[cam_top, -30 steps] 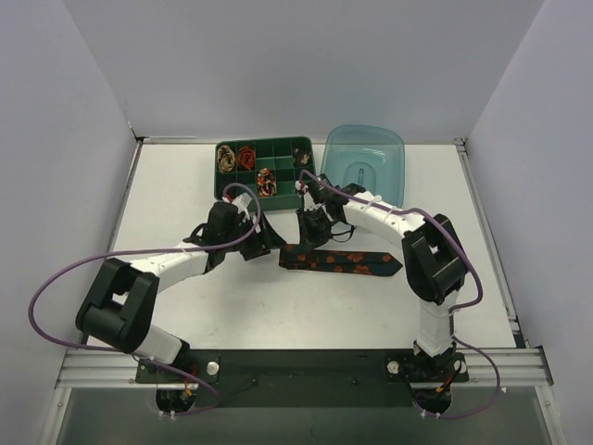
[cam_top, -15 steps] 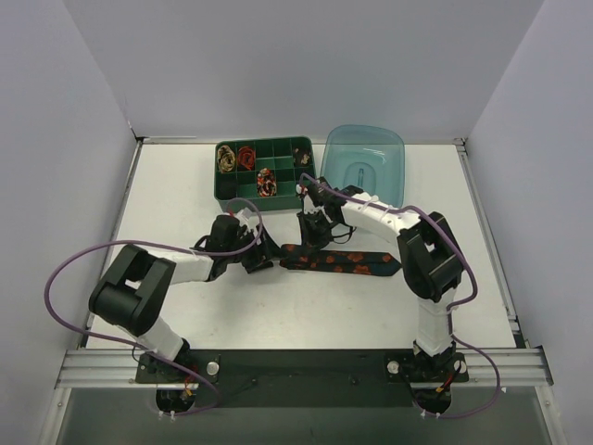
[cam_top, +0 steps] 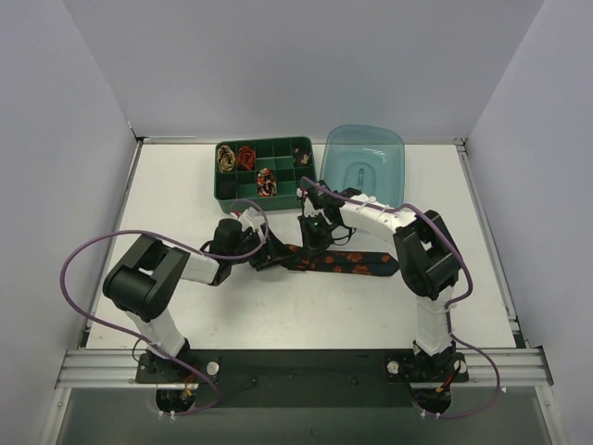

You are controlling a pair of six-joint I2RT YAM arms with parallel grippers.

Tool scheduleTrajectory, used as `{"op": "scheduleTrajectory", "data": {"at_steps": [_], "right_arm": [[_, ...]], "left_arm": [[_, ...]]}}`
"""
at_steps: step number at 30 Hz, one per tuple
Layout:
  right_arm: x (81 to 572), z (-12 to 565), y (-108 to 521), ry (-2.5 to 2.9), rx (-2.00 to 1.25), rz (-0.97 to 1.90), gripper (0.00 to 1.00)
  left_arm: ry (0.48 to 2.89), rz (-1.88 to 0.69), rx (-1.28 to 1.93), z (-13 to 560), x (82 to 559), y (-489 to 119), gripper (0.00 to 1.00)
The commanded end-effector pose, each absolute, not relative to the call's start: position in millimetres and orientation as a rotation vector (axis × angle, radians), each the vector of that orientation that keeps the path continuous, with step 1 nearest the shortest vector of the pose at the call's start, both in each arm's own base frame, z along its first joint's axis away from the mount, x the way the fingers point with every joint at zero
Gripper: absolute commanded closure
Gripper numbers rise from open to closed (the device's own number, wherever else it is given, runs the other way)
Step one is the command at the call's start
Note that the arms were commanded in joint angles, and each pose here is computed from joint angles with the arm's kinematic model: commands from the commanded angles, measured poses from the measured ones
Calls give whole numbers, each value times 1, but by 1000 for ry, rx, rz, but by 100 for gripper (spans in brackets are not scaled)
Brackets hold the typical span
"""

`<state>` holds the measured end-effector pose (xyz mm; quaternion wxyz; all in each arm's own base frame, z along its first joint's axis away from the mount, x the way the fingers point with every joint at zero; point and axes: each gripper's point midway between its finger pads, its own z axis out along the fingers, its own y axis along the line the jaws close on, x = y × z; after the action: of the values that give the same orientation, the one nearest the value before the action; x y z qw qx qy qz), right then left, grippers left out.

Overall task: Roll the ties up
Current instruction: Roll the tie at the center of the board.

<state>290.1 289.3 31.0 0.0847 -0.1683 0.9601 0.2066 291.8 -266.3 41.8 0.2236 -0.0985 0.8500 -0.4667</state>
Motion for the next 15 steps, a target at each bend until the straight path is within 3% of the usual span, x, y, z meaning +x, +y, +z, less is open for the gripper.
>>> {"op": "scheduleTrajectory", "data": {"at_steps": [1,15], "right_arm": [[286,12,275,2924,-490,539,100],[291,21,279,2892,-492,583,100]], "left_arm": [[2351,-1284,-213,27,290,-274,27],[2224,-1353,-163,53,304,-286,54]]}}
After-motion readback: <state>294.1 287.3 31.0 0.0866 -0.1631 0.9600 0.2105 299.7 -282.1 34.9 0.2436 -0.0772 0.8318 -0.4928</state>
